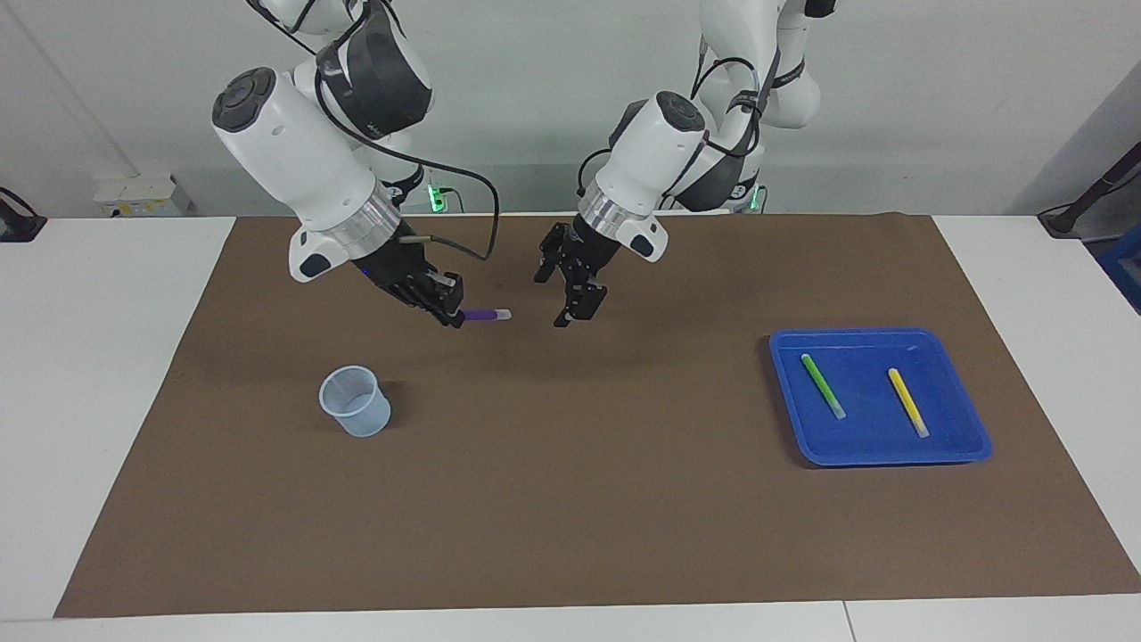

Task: Right arm passes pens to left for tray arrangement
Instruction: 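Bring the purple pen toward the left gripper while the left gripper approaches, then grasp the purple pen with the left gripper beside the right gripper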

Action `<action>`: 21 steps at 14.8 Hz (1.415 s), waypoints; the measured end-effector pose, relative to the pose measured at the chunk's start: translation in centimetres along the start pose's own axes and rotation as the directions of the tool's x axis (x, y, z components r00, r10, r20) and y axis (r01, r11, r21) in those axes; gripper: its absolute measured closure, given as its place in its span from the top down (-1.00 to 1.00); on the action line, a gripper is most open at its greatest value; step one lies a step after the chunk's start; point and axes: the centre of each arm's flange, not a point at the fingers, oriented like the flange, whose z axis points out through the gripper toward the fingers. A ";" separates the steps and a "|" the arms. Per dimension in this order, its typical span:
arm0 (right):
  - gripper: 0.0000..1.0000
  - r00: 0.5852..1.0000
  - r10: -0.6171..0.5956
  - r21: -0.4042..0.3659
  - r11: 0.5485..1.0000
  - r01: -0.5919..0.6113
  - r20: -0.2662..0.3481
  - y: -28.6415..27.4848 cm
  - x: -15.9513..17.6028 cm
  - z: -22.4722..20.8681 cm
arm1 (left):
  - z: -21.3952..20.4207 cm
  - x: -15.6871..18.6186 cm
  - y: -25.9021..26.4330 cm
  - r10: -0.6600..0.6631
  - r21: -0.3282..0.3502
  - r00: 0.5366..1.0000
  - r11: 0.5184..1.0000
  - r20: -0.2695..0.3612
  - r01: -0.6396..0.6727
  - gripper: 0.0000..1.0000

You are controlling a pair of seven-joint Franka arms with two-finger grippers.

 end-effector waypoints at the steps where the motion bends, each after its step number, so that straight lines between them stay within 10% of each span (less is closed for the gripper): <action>1: -0.64 1.000 0.005 0.001 1.000 -0.005 -0.001 -0.3 -0.3 0.3 | -0.1 -0.7 -0.4 -0.024 -0.008 1.000 1.000 0.000 0.024 1.00; 21: -0.64 1.000 0.015 0.003 1.000 -0.015 -0.005 -0.6 -0.5 1.2 | 4.0 -5.3 -0.4 -0.149 -0.145 0.979 0.975 0.139 0.168 0.93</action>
